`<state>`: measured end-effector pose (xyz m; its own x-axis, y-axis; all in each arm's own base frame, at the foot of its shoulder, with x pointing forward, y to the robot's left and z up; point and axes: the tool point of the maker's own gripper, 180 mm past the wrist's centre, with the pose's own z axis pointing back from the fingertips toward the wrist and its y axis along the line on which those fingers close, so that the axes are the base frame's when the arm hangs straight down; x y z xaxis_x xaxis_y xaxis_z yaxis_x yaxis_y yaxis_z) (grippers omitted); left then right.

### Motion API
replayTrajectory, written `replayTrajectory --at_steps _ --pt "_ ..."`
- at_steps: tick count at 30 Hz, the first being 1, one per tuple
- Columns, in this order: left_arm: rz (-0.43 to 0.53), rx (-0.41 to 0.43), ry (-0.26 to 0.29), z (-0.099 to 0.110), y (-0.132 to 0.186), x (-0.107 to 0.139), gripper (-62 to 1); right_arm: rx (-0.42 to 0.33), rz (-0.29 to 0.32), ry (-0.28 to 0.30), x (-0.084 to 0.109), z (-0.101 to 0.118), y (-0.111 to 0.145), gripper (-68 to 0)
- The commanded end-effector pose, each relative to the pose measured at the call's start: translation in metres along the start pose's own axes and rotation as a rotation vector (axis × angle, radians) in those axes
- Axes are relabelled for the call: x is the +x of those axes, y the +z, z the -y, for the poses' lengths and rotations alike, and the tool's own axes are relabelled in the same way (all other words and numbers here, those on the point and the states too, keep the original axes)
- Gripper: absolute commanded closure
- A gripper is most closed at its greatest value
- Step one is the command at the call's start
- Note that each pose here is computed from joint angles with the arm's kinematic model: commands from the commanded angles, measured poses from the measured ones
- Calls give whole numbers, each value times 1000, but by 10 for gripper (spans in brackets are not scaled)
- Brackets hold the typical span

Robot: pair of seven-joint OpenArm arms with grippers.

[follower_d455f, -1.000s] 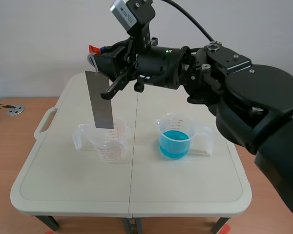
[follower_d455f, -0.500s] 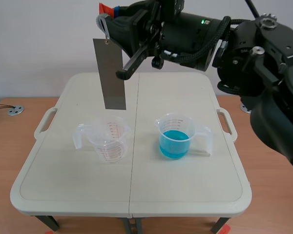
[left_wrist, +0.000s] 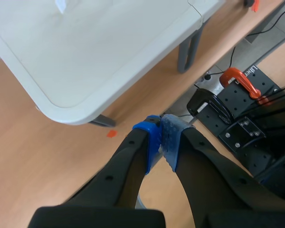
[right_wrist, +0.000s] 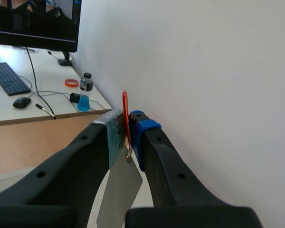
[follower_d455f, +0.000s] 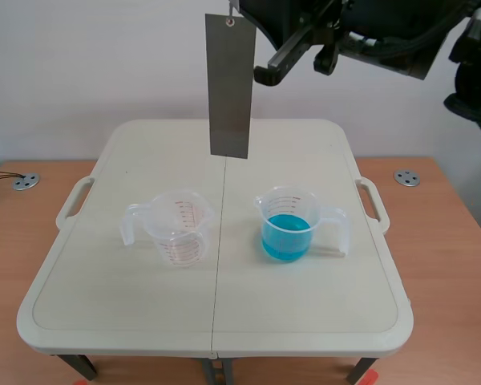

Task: Hold the metal plate by the orange handle, dip it into the blue solution, take it out and point at it, then put the plate back in the beaker on the left.
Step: 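Move the plate over the blue solution, then point at the plate with the left hand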

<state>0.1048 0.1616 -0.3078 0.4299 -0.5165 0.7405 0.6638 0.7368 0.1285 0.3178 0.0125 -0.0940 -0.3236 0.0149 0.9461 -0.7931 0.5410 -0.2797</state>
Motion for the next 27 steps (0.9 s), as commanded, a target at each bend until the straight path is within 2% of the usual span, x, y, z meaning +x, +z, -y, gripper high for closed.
replayTrajectory --at_steps 1,7,11,18,22,27 --pt "23 4 4 -2 -1 6 -26 -3 19 13 9 5 5 -13" --pt "65 32 -20 -13 -7 18 -26 -45 1 -7 7 21 26 -13" --pt "125 67 -51 -28 -13 35 -26 -79 -14 -2 7 33 39 -13" --pt "277 115 -131 -56 -28 85 -25 -135 -51 30 6 52 54 -13" --pt "362 101 -171 -60 -37 115 -25 -141 -89 25 -2 52 57 -13" --pt "413 93 -210 -62 -51 143 -25 -141 -91 19 -4 51 57 -13"
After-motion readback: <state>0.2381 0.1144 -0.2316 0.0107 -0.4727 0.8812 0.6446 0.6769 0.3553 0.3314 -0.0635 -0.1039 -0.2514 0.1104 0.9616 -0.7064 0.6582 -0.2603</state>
